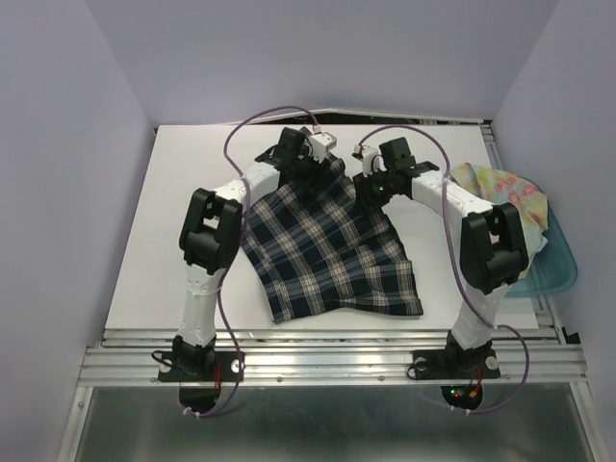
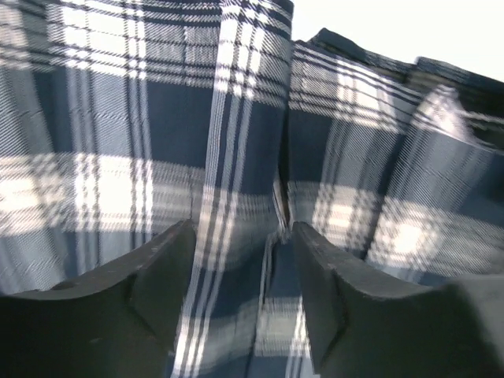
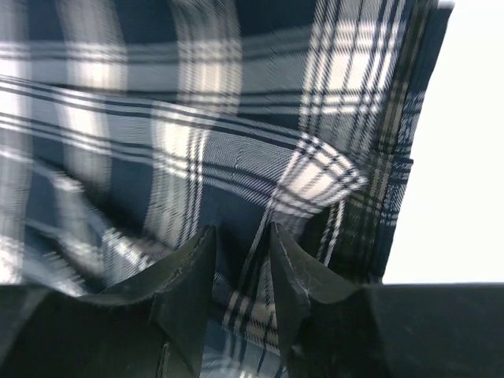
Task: Fold and stack the skirts
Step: Flatten the skirt out
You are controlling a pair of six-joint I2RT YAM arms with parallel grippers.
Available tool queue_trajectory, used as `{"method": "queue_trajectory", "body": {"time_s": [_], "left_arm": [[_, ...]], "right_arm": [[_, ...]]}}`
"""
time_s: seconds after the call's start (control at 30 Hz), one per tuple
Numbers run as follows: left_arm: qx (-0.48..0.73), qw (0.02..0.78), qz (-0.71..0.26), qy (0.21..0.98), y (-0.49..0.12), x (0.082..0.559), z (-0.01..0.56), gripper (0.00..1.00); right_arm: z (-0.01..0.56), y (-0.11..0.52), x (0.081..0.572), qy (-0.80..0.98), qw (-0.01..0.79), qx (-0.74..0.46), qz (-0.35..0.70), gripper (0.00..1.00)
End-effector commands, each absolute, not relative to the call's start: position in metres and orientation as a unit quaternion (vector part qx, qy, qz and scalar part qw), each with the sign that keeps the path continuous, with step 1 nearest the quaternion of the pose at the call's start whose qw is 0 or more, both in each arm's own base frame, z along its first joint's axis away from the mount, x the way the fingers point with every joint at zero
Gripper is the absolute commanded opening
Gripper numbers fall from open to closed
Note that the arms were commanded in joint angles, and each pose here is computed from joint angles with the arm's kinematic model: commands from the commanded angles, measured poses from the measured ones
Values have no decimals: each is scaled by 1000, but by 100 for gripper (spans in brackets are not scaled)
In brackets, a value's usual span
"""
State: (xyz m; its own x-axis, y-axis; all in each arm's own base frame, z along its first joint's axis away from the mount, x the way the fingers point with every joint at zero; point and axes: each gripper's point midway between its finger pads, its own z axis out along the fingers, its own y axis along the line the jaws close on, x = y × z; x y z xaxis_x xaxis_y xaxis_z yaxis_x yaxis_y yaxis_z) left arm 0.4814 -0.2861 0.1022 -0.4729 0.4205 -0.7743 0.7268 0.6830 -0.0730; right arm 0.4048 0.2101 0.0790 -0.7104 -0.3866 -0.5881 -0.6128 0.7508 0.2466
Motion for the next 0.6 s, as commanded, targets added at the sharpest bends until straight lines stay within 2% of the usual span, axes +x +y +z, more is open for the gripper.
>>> {"method": "queue_trajectory", "body": {"time_s": [0.0, 0.03, 0.07, 0.17, 0.2, 0.27, 0.3, 0.33, 0.43, 0.57], "left_arm": [[325, 409, -218, 825, -307, 510, 109, 57], [327, 410, -226, 821, -311, 513, 114, 50], [337, 396, -250, 817, -320, 507, 107, 35], [346, 372, -315, 802, -333, 494, 109, 9], [346, 360, -335, 799, -337, 490, 106, 5], [335, 358, -325, 809, -333, 492, 100, 5], [333, 360, -314, 813, -330, 494, 98, 6], [321, 370, -284, 824, -321, 502, 98, 19], [304, 383, -258, 833, -305, 513, 108, 37], [273, 409, -211, 845, -267, 528, 136, 61]], "right_arm": [[142, 223, 411, 860, 341, -282, 254, 38], [148, 224, 410, 856, 346, -285, 259, 37], [157, 225, 409, 851, 355, -287, 261, 36], [167, 223, 408, 846, 367, -287, 258, 36], [168, 222, 408, 847, 370, -286, 255, 37], [163, 214, 413, 855, 373, -277, 229, 45], [161, 211, 415, 858, 374, -276, 220, 49], [161, 208, 416, 859, 376, -275, 211, 53], [168, 206, 411, 855, 381, -286, 208, 64], [154, 208, 399, 856, 346, -315, 219, 67]]}}
